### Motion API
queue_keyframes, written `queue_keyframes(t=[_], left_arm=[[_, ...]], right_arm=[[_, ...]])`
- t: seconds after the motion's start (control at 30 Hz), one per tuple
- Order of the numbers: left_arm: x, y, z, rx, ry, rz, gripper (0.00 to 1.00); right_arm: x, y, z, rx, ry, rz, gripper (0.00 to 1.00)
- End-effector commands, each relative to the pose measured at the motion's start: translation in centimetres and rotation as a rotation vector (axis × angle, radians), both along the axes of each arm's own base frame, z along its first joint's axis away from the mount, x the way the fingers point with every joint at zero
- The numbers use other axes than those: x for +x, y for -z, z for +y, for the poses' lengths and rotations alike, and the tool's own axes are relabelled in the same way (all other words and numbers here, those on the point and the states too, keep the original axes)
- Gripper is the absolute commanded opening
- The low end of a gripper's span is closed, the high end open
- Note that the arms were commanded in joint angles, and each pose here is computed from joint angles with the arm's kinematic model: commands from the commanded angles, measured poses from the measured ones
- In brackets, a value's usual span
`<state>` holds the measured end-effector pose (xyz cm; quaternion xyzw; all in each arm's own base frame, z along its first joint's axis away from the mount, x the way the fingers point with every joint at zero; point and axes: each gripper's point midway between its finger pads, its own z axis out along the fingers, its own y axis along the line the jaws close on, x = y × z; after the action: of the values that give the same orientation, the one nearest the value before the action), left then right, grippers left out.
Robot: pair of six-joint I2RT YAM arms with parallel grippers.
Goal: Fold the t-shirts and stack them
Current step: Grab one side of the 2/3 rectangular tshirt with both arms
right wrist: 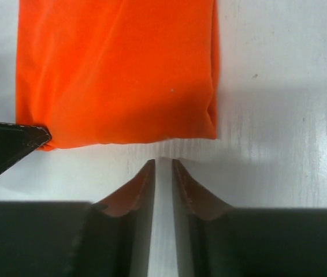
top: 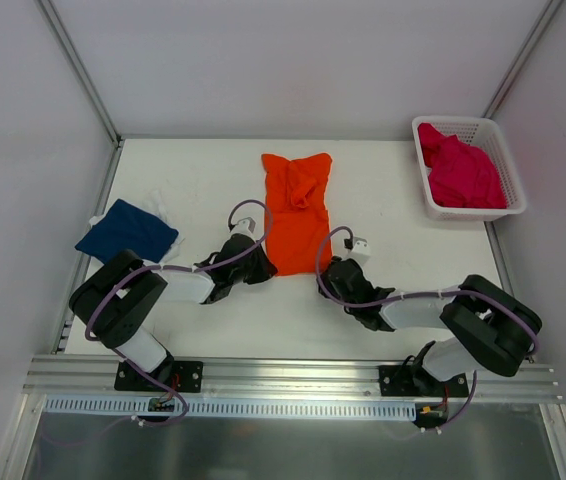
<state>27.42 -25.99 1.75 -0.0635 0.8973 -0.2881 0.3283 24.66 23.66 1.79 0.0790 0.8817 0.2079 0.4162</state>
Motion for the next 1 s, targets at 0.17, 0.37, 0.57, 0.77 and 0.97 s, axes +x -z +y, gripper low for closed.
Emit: queue_keyframes(t=[0.17, 0.37, 0.57, 0.77, 0.97], left_arm=[[-2.0, 2.3, 1.9, 0.134, 0.041, 0.070, 0.09], [-2.1, 2.2, 2.0, 0.140, 0.045, 0.071, 0.09], [-2.2, 2.3, 2.0, 0.142, 0.046, 0.074, 0.08], [-2.4, 2.5, 2.4, 0.153, 0.044, 0.075, 0.07], [-2.5, 2.6, 2.5, 0.158, 0.044, 0.077, 0.06]], right_arm=[[-1.2, 1.5, -1.3, -0.102, 0.010, 0.040, 0.48], [-1.9, 1.1, -3.0, -0.146, 0.065, 0.008, 0.66], [-1.5, 1.8, -3.3, -0.176, 0.091, 0.015, 0.68], [-1.2, 3.1, -2.6, -0.184, 0.096, 0.032, 0.68], [-0.6, 3.1, -2.8, -0.196, 0.124, 0.015, 0.68]])
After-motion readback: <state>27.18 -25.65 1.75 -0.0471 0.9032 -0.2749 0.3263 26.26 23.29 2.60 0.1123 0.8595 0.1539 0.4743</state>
